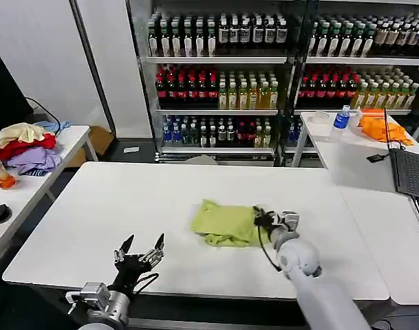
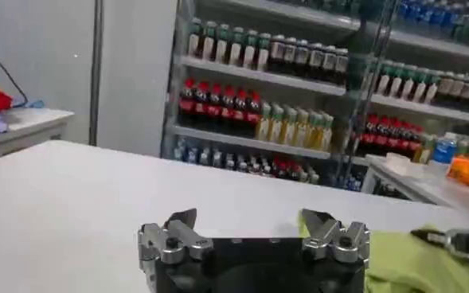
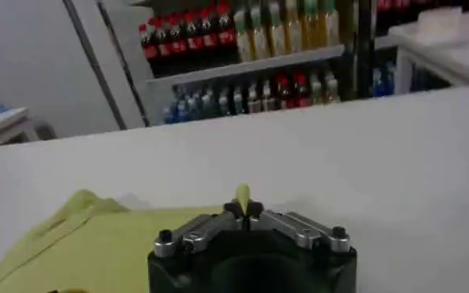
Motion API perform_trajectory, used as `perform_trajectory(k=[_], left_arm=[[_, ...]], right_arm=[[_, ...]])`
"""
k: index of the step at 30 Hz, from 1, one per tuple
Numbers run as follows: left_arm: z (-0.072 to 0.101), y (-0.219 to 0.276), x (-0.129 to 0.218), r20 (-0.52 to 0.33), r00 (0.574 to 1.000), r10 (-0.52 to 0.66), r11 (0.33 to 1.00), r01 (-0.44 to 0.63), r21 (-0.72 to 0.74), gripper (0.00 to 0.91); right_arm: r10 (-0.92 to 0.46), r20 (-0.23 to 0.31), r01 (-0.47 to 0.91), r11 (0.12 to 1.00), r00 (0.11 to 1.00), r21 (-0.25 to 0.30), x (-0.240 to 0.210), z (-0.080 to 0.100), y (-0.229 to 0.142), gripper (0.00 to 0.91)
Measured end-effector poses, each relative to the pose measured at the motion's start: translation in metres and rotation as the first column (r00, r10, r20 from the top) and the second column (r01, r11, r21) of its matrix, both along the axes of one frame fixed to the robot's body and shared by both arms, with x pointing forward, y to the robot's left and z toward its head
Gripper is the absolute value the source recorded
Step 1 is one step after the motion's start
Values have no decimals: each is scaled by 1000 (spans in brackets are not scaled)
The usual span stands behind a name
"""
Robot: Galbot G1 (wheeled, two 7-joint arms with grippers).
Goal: Fold and organize the clothes.
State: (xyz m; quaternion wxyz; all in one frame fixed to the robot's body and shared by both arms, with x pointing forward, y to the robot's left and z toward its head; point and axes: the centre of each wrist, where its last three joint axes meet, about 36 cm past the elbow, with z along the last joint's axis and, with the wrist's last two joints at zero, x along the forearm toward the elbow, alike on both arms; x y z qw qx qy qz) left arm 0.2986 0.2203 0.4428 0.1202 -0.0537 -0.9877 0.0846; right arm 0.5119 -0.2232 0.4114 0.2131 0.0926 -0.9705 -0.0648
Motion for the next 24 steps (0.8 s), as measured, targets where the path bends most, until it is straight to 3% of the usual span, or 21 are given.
perform_trajectory(k=[1,2,3,12,24], left_arm=[[0,-1,0,0,1000,-2,1000,2,-1,907],[0,-2,-1,-1,1000,-3,1000,3,-2,907],[-1,-2,-1,-1,1000,-4,1000,4,-3,907],[3,-4,-6,7,1000,-11,1000,11,-9,907],[8,-9,-9,20,1000,-23,999,23,-27,907]], right_arm=[[5,14,-5,1000,1000,-16,3,1,-5,10],[13,30,-12,999,999,-35,7,1,-10,715],[21,43,-19,998,999,-52,10,1,-14,907],[93,169,-63,982,981,-176,8,-3,-36,907],[27,306,37,979,952,-201,-62,2,-59,907]])
